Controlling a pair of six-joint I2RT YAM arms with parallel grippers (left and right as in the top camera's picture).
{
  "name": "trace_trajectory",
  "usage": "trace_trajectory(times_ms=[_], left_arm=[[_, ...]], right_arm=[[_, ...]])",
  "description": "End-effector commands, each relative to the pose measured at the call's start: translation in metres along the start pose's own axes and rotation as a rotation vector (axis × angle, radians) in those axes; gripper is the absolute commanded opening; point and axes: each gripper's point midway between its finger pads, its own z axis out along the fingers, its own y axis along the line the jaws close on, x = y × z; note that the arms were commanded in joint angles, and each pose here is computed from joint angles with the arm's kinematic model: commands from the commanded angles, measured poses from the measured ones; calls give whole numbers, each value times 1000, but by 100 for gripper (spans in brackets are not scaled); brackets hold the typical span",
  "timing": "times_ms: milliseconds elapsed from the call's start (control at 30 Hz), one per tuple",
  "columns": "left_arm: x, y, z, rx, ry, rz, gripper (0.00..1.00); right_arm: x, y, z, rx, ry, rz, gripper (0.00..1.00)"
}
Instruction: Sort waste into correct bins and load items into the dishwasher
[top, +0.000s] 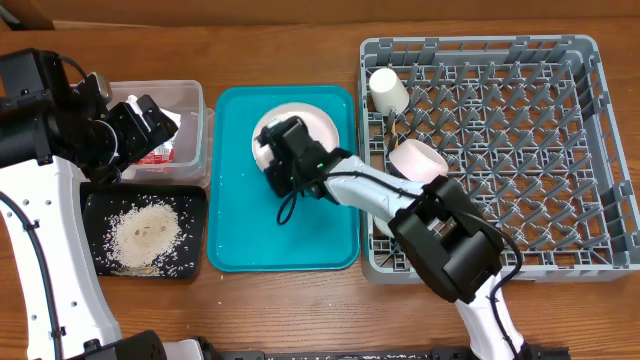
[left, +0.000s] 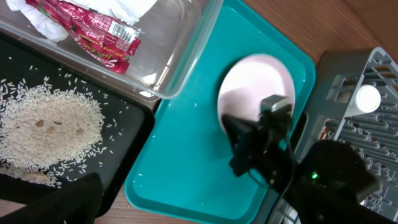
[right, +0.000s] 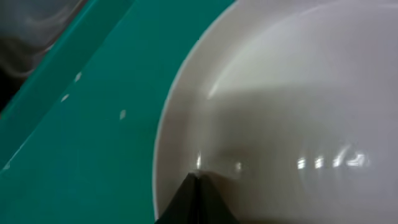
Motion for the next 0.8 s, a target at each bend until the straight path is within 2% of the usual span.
trace_trajectory(times_ms=[0,167,267,433,500,600,767], left_arm=[[-2,-3,-7,4,-23,31,100],[-2,-3,-7,4,-23,31,100],[-2,-3,-7,4,-23,31,100],[-2,-3,-7,4,-24,31,100],[-2,-3,-7,4,-23,31,100],[-2,-3,-7,4,-23,31,100],[-2,-3,-7,4,-23,31,100]], right_arm=[[31,54,0,-154,109,-34,4],[62,87,-4,-208,218,-64,4],[65,94,-6,-210,225,-81,4],[39,87,-21,-183,169,-75,5],[20,81,-38,-175,141,-60,10],[-5,69,-72,-166,99,-30,10],[-28,43,-118,-140,45,21,27]])
